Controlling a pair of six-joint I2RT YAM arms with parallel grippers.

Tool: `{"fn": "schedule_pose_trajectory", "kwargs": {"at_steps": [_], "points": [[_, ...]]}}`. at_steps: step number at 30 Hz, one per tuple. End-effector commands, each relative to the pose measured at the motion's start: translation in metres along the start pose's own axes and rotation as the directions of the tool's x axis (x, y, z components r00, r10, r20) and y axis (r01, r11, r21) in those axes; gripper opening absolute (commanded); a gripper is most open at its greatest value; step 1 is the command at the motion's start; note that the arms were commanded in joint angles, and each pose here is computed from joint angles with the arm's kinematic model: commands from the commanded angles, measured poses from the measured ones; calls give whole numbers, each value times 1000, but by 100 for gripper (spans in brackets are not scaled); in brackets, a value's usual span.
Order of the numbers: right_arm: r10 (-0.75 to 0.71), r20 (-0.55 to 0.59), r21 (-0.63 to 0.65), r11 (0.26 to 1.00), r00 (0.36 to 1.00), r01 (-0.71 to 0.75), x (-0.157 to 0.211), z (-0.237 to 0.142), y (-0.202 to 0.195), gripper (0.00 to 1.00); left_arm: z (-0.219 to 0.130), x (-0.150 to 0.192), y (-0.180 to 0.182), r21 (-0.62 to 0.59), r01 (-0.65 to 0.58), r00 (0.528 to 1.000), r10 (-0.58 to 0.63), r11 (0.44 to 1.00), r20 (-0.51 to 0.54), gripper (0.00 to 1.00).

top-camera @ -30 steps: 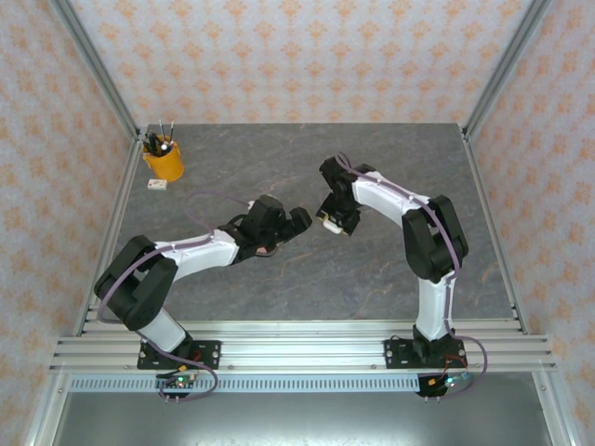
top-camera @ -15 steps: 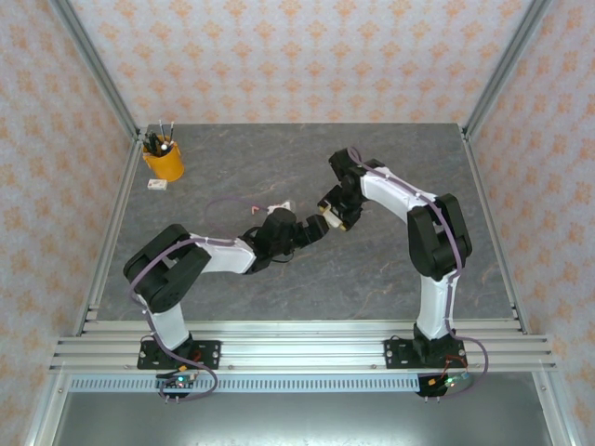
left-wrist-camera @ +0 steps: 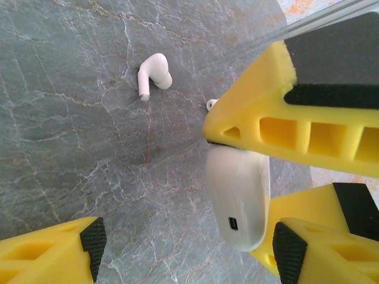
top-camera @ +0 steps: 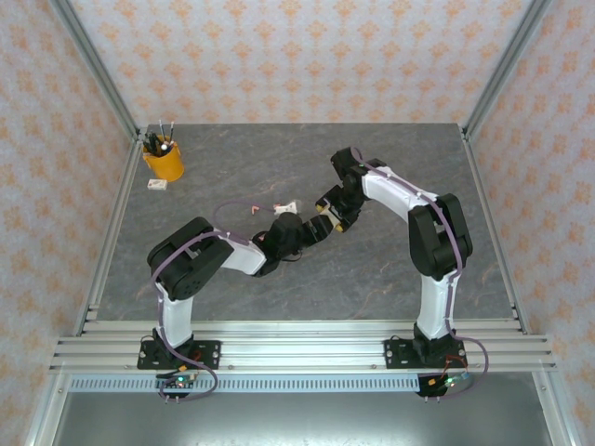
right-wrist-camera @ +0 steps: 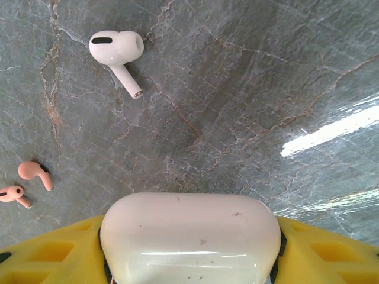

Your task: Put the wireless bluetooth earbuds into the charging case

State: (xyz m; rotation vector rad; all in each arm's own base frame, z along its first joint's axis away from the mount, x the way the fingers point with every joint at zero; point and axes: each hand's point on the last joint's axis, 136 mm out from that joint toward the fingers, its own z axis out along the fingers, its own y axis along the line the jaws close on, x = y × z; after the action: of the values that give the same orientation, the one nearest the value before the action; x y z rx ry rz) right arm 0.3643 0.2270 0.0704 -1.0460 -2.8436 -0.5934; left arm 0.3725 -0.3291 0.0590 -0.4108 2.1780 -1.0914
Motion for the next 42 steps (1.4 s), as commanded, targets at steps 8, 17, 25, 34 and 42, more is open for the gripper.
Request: {"fn": "schedule_pose_trajectory", "kwargs": {"at_steps": [8,17,25,34,42], "points": [[22,-21,-15,1000,1000,-23,4,-7,2,63,13,-14,-20,49,2,998,-5,999,70,68],[27,-25,-15,1000,999,-28,6,-7,0,63,20,-18,-28,66,6,997,-11,998,78,58],[30,-25,-14,999,999,-31,6,-6,-1,63,19,-20,-28,67,9,996,-15,998,85,41],[38,-26,-16,999,999,-39,6,-4,-2,63,18,-20,-31,73,13,996,-20,997,86,27],[39,-27,-24,999,999,-40,6,-3,0,64,17,-20,-31,70,15,996,-21,997,83,12]]}}
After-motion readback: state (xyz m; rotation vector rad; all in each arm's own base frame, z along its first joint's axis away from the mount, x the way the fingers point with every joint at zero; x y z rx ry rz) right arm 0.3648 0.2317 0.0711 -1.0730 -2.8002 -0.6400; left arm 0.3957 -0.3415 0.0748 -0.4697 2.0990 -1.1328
